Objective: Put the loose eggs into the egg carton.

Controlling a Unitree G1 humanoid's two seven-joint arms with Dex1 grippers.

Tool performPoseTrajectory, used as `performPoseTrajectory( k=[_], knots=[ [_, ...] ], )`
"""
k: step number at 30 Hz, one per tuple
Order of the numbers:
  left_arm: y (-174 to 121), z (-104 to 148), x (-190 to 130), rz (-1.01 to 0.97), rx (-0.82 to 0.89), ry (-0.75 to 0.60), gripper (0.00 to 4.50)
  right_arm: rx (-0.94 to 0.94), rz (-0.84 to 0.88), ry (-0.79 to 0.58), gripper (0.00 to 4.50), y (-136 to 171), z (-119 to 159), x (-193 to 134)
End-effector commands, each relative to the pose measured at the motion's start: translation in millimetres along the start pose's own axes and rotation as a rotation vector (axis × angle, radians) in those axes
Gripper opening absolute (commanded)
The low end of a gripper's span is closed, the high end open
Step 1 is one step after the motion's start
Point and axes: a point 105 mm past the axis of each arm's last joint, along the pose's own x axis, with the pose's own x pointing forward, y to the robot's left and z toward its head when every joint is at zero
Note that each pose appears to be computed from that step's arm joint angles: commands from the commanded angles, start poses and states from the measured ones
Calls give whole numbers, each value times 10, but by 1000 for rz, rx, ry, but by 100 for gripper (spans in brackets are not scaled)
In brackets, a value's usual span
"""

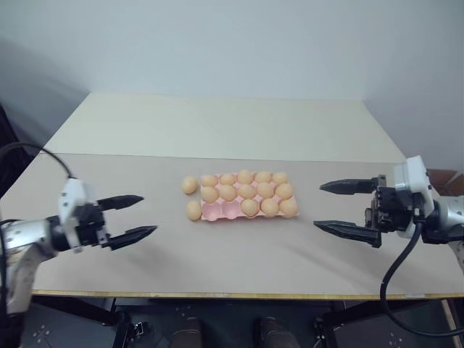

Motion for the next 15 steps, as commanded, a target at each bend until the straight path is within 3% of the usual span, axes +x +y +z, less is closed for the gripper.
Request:
performPoseTrajectory(
  k=[1,9,15],
  knots=[
    [93,-29,247,-18,36,-9,449,-43,0,-15,450,25,140,-25],
    [348,-367,613,-44,42,67,449,-46,-29,-18,450,92,196,-66],
    [405,-466,825,-97,57,71,449,-48,-53,-12,450,136,210,-93]
  ],
)
